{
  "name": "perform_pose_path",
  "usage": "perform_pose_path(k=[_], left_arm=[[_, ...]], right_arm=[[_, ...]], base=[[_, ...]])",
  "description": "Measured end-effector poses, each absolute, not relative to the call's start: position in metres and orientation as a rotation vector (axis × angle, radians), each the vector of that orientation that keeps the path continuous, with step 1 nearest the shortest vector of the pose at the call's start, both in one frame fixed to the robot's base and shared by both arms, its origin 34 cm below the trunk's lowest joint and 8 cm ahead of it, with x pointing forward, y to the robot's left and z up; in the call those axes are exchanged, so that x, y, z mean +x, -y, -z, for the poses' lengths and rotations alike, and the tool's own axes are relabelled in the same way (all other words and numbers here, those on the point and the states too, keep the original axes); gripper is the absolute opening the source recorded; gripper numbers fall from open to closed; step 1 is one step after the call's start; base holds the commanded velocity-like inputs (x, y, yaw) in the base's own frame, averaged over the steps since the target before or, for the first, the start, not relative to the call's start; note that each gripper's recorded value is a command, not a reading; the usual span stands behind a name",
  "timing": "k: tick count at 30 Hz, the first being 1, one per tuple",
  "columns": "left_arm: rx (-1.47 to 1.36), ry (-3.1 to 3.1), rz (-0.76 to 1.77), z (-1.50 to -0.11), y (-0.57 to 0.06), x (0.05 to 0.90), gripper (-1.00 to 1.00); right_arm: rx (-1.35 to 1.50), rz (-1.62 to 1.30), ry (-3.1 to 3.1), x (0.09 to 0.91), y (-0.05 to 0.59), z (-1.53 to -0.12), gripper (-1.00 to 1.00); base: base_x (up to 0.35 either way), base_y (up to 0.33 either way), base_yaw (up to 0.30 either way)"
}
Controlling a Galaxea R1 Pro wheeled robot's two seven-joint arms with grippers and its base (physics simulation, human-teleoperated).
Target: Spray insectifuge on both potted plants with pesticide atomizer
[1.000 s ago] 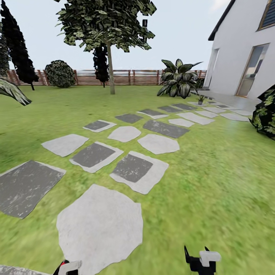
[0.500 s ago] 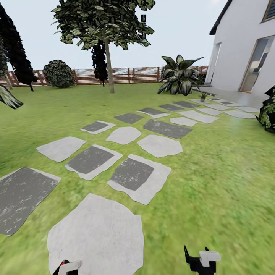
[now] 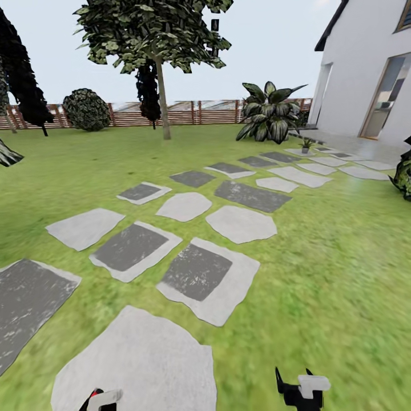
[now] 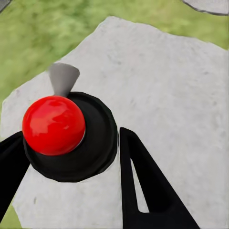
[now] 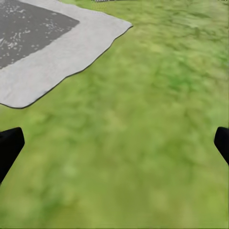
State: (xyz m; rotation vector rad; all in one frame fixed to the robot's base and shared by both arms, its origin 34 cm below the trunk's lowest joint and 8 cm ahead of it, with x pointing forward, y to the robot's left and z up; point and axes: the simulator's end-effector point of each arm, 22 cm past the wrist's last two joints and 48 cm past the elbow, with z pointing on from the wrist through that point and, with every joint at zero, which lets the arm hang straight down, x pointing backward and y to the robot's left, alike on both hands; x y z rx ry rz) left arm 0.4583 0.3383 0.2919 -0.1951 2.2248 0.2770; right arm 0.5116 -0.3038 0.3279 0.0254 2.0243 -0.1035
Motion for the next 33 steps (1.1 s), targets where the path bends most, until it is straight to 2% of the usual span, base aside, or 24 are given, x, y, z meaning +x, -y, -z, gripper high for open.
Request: perform_pose_path(k=[33], left_arm=[[-0.195,-2.225,-0.277,-0.2918,-0.3385,0.4582,-1.00]], right_arm=[[0.023,0.103,-2.025,0.5115,0.3036,-0.3277,1.00]], base=[[0.338,0.000,0.000]])
